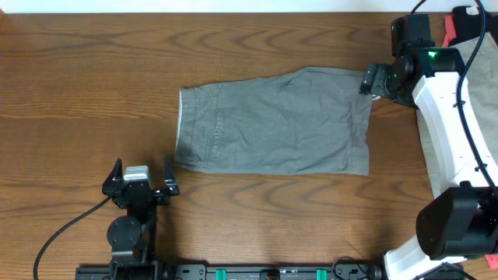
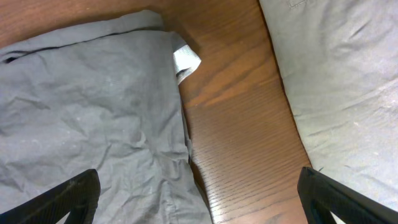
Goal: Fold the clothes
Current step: 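Drag the shorts' right edge rightward to flatten, then release, then reach the left gripper to the shorts' left leg edge and grasp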
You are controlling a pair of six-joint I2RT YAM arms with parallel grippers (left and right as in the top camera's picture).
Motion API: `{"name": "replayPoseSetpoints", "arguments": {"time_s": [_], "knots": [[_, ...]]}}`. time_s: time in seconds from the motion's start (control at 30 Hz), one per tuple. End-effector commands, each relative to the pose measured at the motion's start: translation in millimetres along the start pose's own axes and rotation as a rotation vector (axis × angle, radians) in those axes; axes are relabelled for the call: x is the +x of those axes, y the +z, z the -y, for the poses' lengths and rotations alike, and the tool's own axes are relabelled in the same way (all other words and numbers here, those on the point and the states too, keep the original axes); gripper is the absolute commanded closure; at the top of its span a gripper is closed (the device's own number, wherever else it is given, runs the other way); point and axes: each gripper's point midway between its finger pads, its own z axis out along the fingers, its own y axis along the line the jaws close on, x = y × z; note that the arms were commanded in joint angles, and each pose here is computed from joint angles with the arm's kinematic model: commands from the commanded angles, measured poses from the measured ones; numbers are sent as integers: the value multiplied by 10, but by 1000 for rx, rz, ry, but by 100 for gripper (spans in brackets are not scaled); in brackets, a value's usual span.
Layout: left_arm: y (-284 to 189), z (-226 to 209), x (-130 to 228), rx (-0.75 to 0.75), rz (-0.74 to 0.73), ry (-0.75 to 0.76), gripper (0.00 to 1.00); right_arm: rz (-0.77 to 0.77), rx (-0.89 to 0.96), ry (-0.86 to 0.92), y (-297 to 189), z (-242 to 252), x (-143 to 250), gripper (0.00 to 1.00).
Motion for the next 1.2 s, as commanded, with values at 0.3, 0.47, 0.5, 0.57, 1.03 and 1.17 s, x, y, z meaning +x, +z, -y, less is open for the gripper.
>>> {"name": "replayPoseSetpoints", "arguments": {"time_s": [0.3, 0.47, 0.5, 0.57, 1.03, 1.17], "knots": [[8, 151, 155, 85, -44, -83, 2, 22, 12, 16, -50, 27, -47, 1], [-99, 505, -59, 301, -15, -134, 2, 22, 12, 16, -50, 27, -47, 1], [-111, 501, -106, 300, -17, -154, 2, 22, 12, 16, -50, 27, -47, 1], [-140, 495, -222, 299, -30, -171, 2, 22, 12, 16, -50, 27, -47, 1], [441, 579, -433, 347, -771, -77, 2, 22, 12, 16, -50, 27, -47, 1], [729, 612, -343, 355, -1037, -101, 2, 22, 12, 16, -50, 27, -47, 1]]}}
